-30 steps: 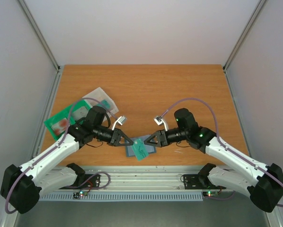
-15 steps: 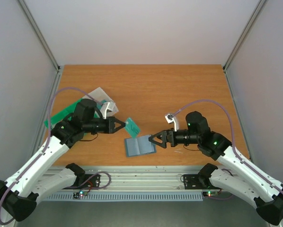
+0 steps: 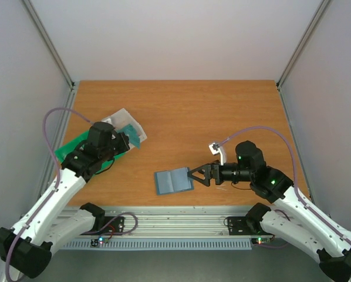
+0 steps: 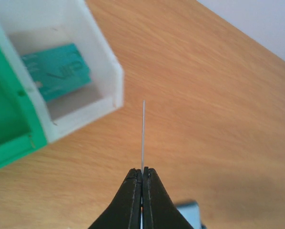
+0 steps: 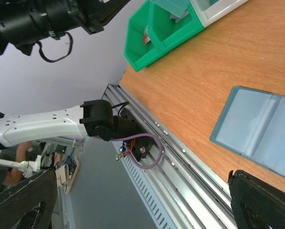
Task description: Take the credit cards out of the card holder
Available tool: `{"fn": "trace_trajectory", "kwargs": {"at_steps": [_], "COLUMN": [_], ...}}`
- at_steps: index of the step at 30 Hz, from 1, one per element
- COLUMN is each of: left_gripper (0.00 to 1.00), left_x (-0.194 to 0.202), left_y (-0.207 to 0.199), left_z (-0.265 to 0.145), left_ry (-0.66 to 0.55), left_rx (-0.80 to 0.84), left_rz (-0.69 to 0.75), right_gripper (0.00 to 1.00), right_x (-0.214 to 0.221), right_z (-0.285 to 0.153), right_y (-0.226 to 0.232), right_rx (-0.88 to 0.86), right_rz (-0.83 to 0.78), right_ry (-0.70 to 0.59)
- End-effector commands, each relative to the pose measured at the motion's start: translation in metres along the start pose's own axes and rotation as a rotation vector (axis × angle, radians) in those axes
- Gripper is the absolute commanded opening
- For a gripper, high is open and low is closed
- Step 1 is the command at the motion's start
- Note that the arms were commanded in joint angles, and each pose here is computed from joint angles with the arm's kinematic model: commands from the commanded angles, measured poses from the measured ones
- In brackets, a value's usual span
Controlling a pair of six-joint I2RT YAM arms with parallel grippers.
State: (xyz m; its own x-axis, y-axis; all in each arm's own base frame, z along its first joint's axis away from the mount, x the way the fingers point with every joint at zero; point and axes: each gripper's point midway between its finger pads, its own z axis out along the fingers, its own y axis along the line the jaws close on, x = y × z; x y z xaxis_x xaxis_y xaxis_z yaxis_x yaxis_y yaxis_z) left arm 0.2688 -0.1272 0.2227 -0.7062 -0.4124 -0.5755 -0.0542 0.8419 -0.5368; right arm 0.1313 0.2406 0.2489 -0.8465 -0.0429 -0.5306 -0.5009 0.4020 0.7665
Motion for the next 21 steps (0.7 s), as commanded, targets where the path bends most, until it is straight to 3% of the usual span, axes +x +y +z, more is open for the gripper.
{"fn": "trace_trajectory", "kwargs": {"at_steps": [1,6,21], "left_gripper": [0.0,0.01,0.01], "left_x": [-0.045,-0.062,-0.09], "left_y": [0.027,0.044,0.078], "left_z": [0.004,0.029,0.102], "left_ry": [-0.258,-0.323,-0.352], "left_rx": [-0.116,-0.18,-0.315], "left_rz": [-0.065,-0.129,-0.243], "right_gripper": [0.99,0.98,0.98], "right_x": [-0.003,-0.003,0.002], "right_z": [-0.005,-0.008,-0.024], "right_y": [0.005,0.005,0.004], "right_rx": [-0.009,-0.003,0.048], "right_rz": [0.002,0.008,0.017], "right_ry": [-0.019,-0.032,-0.05]}}
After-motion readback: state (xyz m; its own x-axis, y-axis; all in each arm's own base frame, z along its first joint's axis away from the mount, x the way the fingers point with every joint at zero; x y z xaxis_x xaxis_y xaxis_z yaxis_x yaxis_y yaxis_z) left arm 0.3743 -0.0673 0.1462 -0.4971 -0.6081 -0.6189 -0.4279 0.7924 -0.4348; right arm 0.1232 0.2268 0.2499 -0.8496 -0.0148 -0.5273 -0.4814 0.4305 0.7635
